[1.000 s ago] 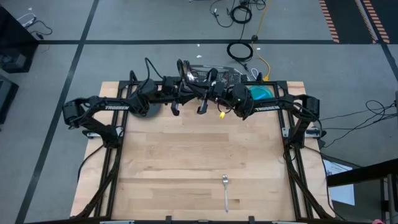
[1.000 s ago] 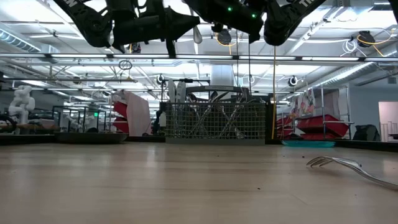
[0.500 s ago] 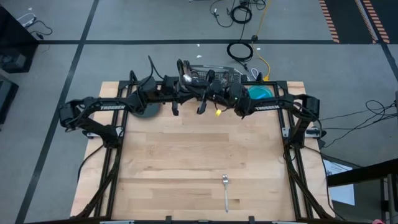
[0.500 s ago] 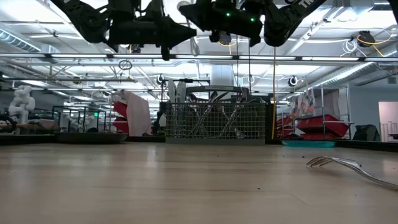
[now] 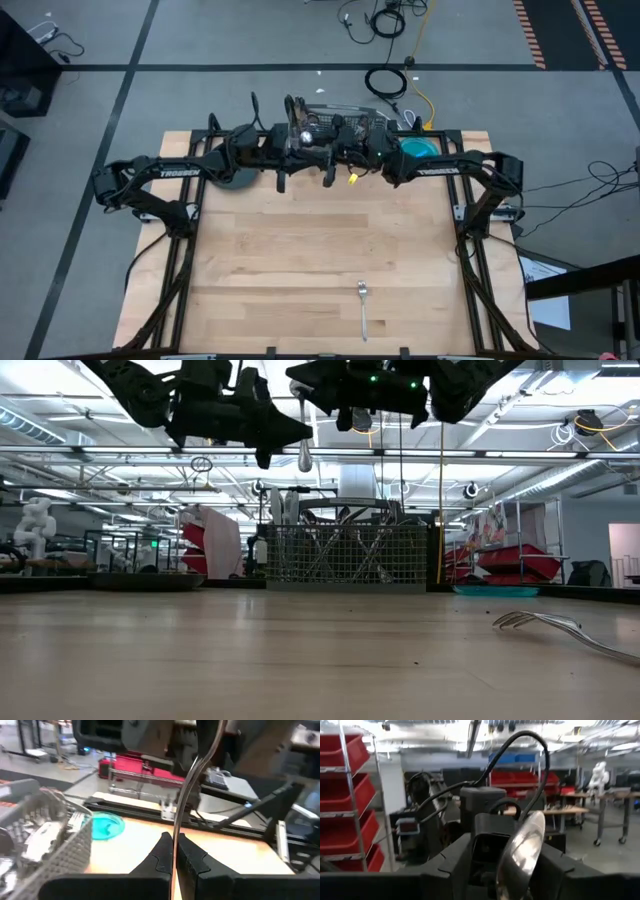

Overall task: Sort silverware
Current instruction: Put the spoon into the silverware organizer

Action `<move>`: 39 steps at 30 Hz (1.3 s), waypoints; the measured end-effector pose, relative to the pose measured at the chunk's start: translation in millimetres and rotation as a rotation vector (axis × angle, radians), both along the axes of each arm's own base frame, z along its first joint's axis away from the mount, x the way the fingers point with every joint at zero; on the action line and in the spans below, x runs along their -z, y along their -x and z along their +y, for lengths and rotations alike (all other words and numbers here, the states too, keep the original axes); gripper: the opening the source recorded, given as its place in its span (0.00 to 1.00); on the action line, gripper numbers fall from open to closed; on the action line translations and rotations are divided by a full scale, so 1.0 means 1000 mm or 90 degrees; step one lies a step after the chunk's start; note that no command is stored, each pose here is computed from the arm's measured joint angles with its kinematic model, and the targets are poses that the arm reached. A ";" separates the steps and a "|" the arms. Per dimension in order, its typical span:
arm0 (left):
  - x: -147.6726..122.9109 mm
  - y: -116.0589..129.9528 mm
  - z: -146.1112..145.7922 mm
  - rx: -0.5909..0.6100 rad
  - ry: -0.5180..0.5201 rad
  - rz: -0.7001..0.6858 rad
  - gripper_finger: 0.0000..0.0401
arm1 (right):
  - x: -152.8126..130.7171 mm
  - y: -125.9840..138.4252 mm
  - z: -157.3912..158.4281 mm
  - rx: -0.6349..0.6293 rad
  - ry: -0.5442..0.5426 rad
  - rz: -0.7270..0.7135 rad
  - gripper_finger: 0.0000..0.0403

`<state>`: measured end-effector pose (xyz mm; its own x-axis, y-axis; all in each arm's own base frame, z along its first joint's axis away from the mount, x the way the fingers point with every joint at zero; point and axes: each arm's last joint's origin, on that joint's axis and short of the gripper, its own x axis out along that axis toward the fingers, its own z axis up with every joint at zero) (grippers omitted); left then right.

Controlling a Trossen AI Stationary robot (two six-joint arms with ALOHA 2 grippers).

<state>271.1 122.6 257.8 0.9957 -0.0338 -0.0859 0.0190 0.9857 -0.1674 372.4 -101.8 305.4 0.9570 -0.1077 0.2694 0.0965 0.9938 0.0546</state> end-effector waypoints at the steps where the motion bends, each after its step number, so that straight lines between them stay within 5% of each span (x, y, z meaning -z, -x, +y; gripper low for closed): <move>1: 0.000 0.000 0.000 0.008 0.001 0.002 0.02 | -0.002 0.002 0.001 -0.005 -0.002 0.013 0.39; 13: 0.000 0.000 -0.005 0.067 -0.014 -0.002 0.02 | -0.031 0.036 0.004 -0.062 0.005 0.114 0.34; 28: 0.001 -0.004 -0.012 0.079 -0.015 0.001 0.02 | -0.031 0.036 0.005 -0.090 0.001 0.122 0.32; 39: 0.000 -0.004 -0.013 0.082 -0.036 -0.003 0.02 | -0.028 0.036 0.006 -0.131 0.003 0.138 0.02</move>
<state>274.9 110.0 257.6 0.9839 -0.1565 -0.0864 0.1466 0.9829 -0.1110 336.5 -95.3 333.4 0.9938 0.0955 0.0561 -0.0983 0.9939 0.0508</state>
